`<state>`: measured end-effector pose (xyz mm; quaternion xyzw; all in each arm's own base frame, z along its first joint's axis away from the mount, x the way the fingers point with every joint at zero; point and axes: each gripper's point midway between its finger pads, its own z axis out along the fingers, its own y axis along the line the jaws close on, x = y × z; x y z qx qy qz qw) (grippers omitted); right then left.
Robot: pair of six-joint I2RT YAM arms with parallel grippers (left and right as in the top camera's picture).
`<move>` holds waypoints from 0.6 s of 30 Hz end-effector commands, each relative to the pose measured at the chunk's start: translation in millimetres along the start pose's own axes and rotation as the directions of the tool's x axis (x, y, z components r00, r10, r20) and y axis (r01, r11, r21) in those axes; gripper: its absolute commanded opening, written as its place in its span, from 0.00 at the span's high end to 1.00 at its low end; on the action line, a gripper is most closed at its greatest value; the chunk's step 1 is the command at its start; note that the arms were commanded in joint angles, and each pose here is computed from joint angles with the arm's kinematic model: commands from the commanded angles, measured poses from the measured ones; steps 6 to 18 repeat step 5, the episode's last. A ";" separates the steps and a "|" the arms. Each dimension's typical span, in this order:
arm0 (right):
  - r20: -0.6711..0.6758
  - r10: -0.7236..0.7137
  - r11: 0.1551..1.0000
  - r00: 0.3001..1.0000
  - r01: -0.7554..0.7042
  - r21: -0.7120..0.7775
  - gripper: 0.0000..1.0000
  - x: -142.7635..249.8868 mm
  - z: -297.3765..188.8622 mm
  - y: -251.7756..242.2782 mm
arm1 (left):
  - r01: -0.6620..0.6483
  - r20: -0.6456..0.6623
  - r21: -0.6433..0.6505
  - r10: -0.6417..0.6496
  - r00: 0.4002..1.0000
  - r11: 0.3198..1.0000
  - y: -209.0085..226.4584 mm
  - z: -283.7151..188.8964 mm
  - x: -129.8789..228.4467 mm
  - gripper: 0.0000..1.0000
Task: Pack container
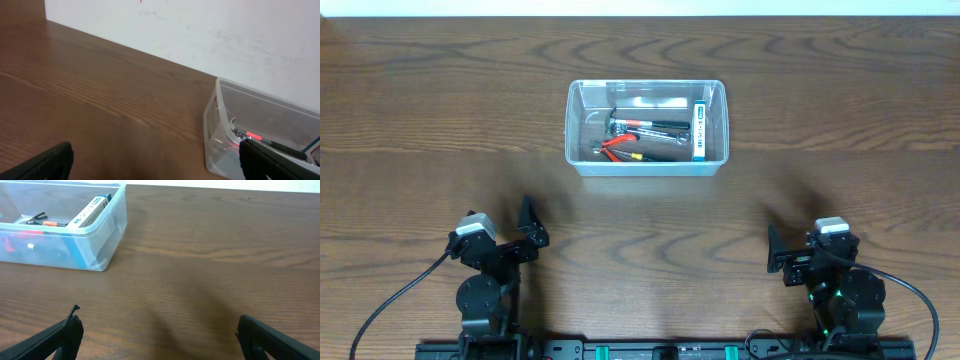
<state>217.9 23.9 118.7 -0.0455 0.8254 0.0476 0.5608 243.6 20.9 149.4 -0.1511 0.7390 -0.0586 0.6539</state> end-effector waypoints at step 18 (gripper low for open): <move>0.001 -0.009 1.000 1.000 0.009 -0.017 0.01 1.3 0.5 3.6 | -0.004 -0.049 -0.017 0.003 0.999 1.000 5.9 2.9 19.8 0.02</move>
